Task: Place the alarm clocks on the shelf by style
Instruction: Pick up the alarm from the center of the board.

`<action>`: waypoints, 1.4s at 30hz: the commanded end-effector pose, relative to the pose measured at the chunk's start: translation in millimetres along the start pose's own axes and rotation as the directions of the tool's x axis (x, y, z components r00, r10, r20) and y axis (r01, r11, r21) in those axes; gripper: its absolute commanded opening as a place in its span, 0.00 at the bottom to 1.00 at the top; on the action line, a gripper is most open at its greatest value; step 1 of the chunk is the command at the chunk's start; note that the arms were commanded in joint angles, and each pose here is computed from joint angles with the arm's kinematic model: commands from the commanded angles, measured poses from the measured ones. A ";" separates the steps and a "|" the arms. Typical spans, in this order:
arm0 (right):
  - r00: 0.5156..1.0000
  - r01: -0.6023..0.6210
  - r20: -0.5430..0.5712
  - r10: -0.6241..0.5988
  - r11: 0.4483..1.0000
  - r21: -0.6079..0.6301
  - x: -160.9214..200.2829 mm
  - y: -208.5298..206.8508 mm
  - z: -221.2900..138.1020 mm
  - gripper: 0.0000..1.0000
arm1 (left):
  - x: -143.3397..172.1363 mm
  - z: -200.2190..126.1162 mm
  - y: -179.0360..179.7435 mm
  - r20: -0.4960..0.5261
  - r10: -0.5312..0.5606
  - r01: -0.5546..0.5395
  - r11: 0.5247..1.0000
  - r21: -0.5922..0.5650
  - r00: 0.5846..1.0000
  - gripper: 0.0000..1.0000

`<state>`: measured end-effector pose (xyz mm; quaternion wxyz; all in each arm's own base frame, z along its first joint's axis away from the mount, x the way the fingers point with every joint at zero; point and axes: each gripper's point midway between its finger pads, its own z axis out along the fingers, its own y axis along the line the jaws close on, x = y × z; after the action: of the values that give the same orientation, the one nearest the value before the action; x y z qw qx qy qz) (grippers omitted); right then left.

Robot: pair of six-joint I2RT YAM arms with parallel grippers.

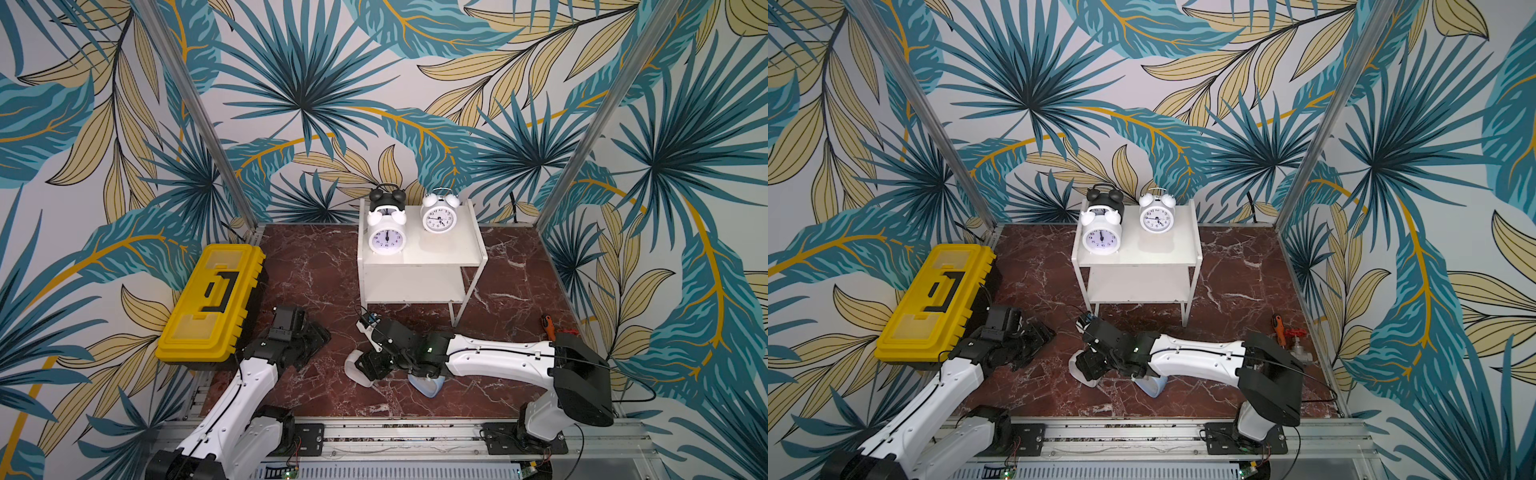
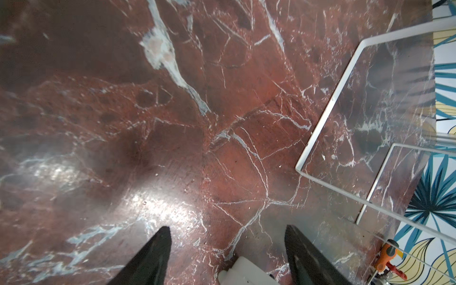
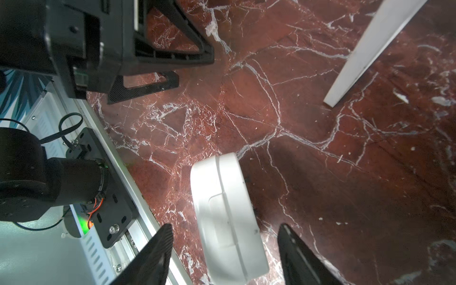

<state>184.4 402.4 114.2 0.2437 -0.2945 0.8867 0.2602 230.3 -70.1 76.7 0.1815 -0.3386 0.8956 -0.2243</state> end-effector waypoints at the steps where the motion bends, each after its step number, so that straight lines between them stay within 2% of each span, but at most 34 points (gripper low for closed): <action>1: 0.997 -0.003 -0.075 0.004 1.000 0.012 12.2 -0.2 4.3 0.66 | -7.8 -10.0 -23.4 0.007 0.062 -0.062 0.996 0.070 0.998 0.77; 9: 0.990 0.003 -0.142 0.006 0.998 0.064 20.8 -7.4 4.6 0.61 | -16.4 -23.7 -52.4 0.032 0.120 -0.123 0.980 0.159 0.992 0.79; 14: 0.983 0.005 -0.186 0.010 0.997 0.077 26.2 -8.3 11.0 0.52 | -15.8 -32.3 -74.4 0.022 0.148 -0.149 0.958 0.245 0.989 0.79; 20: 0.976 0.008 -0.217 0.011 0.996 0.089 29.8 -9.4 18.4 0.49 | -16.9 -39.7 -81.9 0.037 0.167 -0.170 0.947 0.273 0.985 0.79; 27: 0.984 0.010 -0.177 0.004 0.997 0.077 23.6 -8.1 9.6 0.32 | -17.5 -46.5 -88.9 0.057 0.189 -0.198 0.932 0.305 0.980 0.79; 29: 0.990 0.013 -0.140 -0.004 0.998 0.066 18.2 -6.9 -0.7 0.26 | -19.4 -50.1 -88.7 0.076 0.202 -0.216 0.930 0.297 0.976 0.79; 32: 0.996 0.025 -0.089 -0.020 0.998 0.052 10.3 -5.2 -23.3 0.24 | -21.2 -59.8 -93.0 0.110 0.227 -0.250 0.918 0.309 0.968 0.80; 34: 0.998 0.035 -0.056 -0.033 0.998 0.043 4.5 -3.8 -38.6 0.23 | -18.9 -69.4 -104.4 0.127 0.261 -0.290 0.886 0.362 0.957 0.82; 37: 0.998 0.055 0.007 -0.056 0.998 0.014 -6.9 1.0 -72.1 0.23 | -13.2 -89.9 -126.8 0.158 0.314 -0.351 0.814 0.463 0.936 0.83; 40: 0.998 0.056 0.041 -0.055 0.998 -0.034 -13.2 3.1 -96.7 0.23 | -2.6 -114.2 -152.5 0.176 0.362 -0.393 0.710 0.584 0.915 0.83; 42: 0.998 0.053 0.048 -0.048 0.993 -0.103 -17.2 9.6 -109.6 0.22 | 10.5 -132.1 -170.9 0.166 0.406 -0.401 0.609 0.684 0.899 0.83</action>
<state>167.4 357.7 210.6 0.2750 -0.3057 0.8625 0.2949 255.3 -132.7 216.9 0.3046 -0.1217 0.8433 -0.4257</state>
